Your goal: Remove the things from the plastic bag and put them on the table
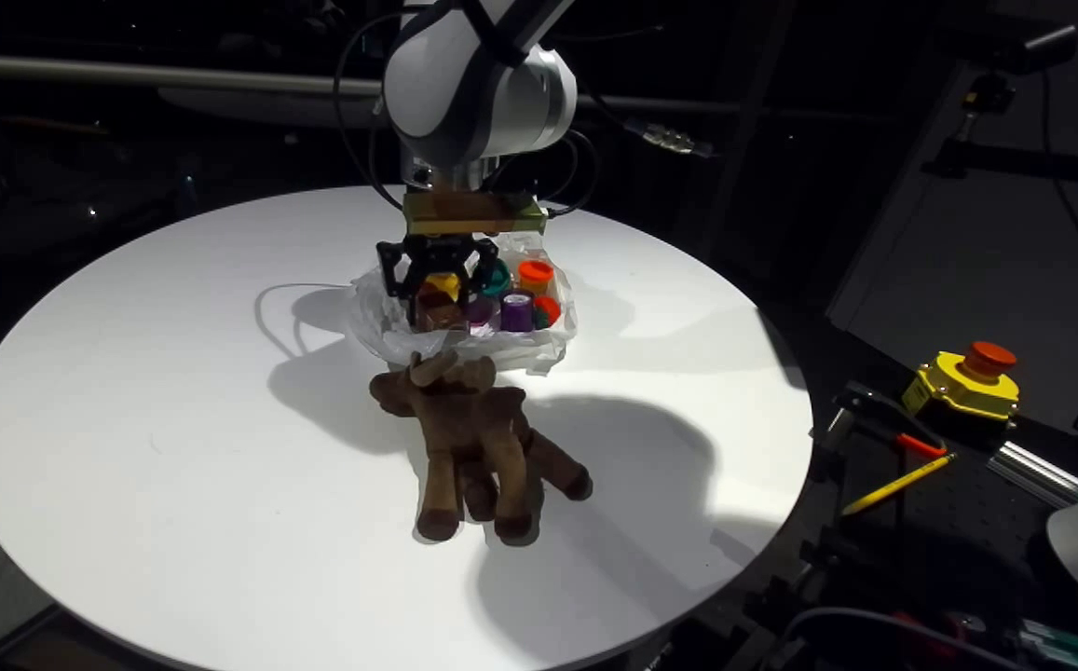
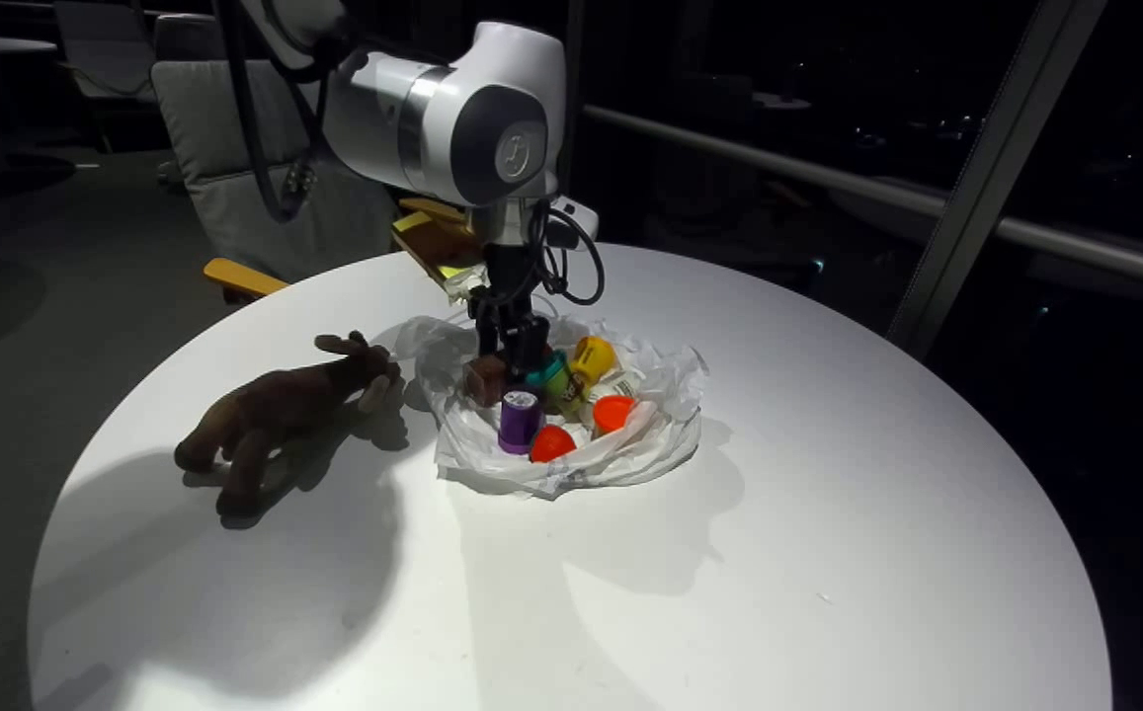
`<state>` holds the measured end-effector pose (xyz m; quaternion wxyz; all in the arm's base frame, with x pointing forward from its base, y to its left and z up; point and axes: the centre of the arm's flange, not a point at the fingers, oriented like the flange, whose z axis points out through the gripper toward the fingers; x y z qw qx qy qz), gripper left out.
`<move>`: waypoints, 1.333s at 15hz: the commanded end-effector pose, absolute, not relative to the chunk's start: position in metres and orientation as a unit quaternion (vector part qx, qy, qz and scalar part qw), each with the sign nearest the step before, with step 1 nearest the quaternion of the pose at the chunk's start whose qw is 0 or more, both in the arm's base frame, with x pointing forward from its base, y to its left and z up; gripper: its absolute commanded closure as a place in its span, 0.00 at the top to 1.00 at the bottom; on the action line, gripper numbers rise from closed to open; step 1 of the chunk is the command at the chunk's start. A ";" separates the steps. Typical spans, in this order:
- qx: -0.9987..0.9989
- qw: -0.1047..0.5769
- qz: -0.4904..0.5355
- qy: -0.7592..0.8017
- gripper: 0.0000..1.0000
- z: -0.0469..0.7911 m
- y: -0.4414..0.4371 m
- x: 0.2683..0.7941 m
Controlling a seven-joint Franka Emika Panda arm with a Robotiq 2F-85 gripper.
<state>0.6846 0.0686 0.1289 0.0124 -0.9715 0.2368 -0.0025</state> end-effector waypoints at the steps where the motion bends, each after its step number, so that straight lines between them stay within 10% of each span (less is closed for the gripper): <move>1: -0.969 0.006 -0.025 0.247 0.39 0.138 0.071 0.698; 3: -0.966 0.009 -0.022 0.256 0.25 0.144 0.070 0.694; 20: -0.969 0.018 0.030 0.243 0.25 0.210 0.079 0.553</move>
